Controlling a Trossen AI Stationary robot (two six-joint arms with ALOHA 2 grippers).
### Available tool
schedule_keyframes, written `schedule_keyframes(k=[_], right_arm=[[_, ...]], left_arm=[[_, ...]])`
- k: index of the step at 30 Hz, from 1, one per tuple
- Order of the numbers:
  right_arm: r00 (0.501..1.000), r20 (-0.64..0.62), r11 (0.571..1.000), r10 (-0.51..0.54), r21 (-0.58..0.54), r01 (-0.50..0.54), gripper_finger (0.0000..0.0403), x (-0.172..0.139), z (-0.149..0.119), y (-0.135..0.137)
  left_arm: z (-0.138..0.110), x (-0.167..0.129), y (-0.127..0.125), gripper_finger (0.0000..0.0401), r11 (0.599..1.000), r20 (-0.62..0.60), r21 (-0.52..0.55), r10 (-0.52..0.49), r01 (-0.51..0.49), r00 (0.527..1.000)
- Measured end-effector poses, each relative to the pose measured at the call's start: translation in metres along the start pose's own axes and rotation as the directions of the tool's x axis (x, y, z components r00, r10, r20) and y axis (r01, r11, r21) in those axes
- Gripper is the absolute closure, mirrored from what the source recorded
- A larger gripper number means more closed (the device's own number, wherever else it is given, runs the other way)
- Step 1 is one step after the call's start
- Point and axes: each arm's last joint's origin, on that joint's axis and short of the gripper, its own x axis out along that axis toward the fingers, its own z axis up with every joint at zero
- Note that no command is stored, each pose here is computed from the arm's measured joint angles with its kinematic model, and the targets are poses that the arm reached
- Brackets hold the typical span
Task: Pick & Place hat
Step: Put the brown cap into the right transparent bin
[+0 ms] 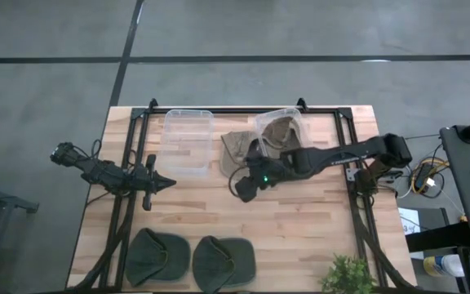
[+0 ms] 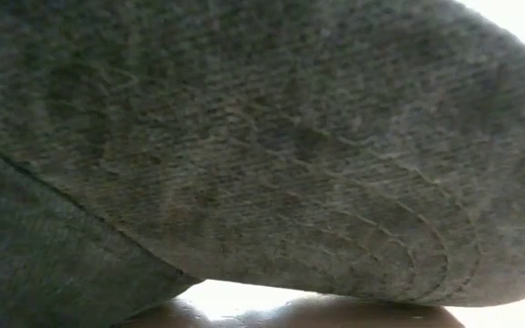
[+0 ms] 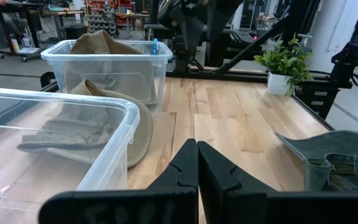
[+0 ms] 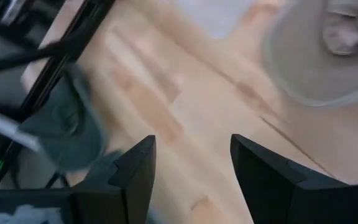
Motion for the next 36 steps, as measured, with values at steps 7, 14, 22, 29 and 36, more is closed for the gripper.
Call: schedule_keyframes(k=[7, 14, 22, 29, 36], right_arm=[[0.998, 0.062, 0.997, 0.008, 0.075, -0.013, 0.0202, 0.023, -0.029, -0.012], [0.963, 0.257, 0.982, -0.083, 0.187, 0.035, 0.0207, 0.037, -0.052, -0.029], [0.921, 0.390, 0.970, -0.010, 0.229, -0.086, 0.0209, 0.044, -0.061, -0.035], [0.952, 0.304, 0.972, 0.024, 0.214, -0.093, 0.0209, 0.045, -0.067, -0.030], [0.968, 0.178, 0.984, 0.179, -0.053, -0.172, 0.0209, 0.034, -0.066, -0.004]], left_arm=[[0.000, 0.000, 0.000, 0.0401, 1.000, -0.001, 0.000, 0.000, 0.000, 1.000], [0.000, 0.000, 0.000, 0.0401, 1.000, -0.001, 0.000, 0.000, 0.000, 1.000], [0.000, 0.000, 0.000, 0.0401, 1.000, 0.000, 0.000, 0.000, 0.000, 1.000], [0.000, 0.000, 0.000, 0.0401, 1.000, 0.000, 0.000, 0.000, 0.000, 1.000], [0.000, 0.000, 0.000, 0.0401, 1.000, 0.000, 0.000, 0.000, 0.000, 1.000]])
